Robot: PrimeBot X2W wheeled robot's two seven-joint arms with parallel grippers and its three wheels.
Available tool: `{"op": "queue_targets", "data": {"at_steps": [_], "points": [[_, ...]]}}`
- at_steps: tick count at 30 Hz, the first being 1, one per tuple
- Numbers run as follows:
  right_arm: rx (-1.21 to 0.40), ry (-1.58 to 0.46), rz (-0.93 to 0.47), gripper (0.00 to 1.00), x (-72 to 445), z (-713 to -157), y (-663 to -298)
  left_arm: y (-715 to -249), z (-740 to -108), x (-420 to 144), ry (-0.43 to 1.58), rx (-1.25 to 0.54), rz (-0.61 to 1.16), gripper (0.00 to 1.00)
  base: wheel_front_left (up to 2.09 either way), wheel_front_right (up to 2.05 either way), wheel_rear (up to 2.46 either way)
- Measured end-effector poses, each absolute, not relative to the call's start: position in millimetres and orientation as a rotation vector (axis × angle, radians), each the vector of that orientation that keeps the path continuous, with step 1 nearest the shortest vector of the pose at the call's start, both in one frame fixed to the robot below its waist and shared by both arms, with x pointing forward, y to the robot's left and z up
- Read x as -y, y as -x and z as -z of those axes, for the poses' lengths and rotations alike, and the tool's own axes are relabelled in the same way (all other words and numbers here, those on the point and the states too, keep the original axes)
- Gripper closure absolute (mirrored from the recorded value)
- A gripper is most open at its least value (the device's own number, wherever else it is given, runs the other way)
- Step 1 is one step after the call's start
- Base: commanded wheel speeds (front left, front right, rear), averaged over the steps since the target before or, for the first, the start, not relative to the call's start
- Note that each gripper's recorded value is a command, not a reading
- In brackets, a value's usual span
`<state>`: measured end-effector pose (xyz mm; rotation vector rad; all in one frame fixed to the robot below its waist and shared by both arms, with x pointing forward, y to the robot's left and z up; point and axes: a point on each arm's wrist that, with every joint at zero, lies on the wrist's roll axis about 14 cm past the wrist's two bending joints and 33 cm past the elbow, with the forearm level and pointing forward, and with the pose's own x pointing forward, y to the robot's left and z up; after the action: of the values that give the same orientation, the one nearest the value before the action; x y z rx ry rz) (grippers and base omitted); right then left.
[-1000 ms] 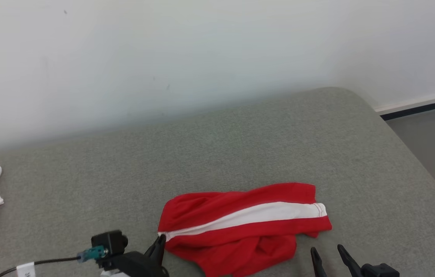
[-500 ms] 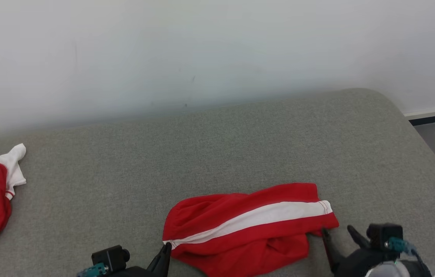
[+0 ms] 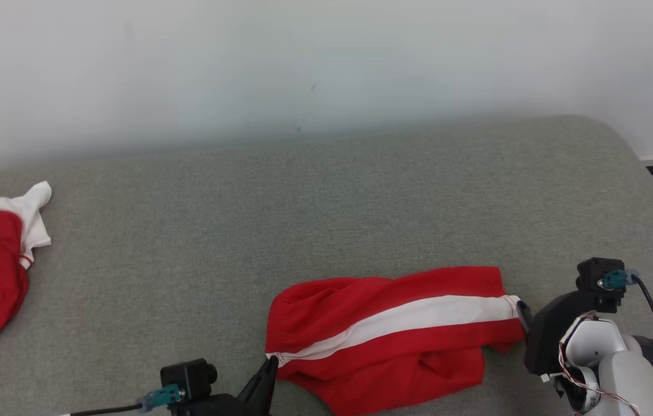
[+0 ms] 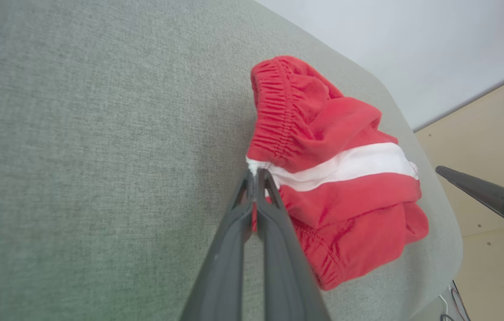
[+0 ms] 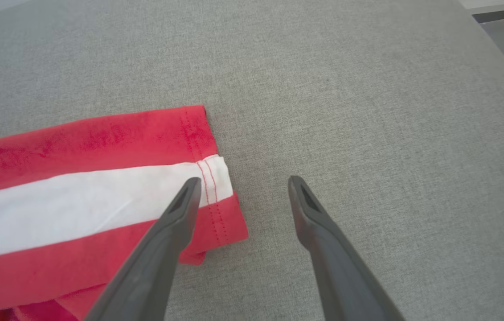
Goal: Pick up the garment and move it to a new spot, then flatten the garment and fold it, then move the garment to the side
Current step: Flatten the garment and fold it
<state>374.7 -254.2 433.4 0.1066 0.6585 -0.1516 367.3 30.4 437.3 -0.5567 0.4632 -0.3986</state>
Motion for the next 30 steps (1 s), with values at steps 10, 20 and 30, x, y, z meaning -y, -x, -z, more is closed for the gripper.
{"op": "queue_targets", "data": {"at_steps": [10, 20, 30], "points": [[-0.781, -0.049, 0.093, 0.16, 238, -406, -384, -364, -431, -33, 0.559, -0.482, 0.391, 1.00, 0.00, 0.00, 0.00], [-0.779, -0.034, 0.086, 0.27, 241, -403, -389, -361, -430, -33, 0.554, -0.491, 0.398, 1.00, 0.00, 0.00, 0.00], [-0.782, -0.018, 0.050, 1.00, 233, -399, -398, -360, -427, -37, 0.552, -0.506, 0.389, 1.00, 0.00, 0.00, 0.00]]}}
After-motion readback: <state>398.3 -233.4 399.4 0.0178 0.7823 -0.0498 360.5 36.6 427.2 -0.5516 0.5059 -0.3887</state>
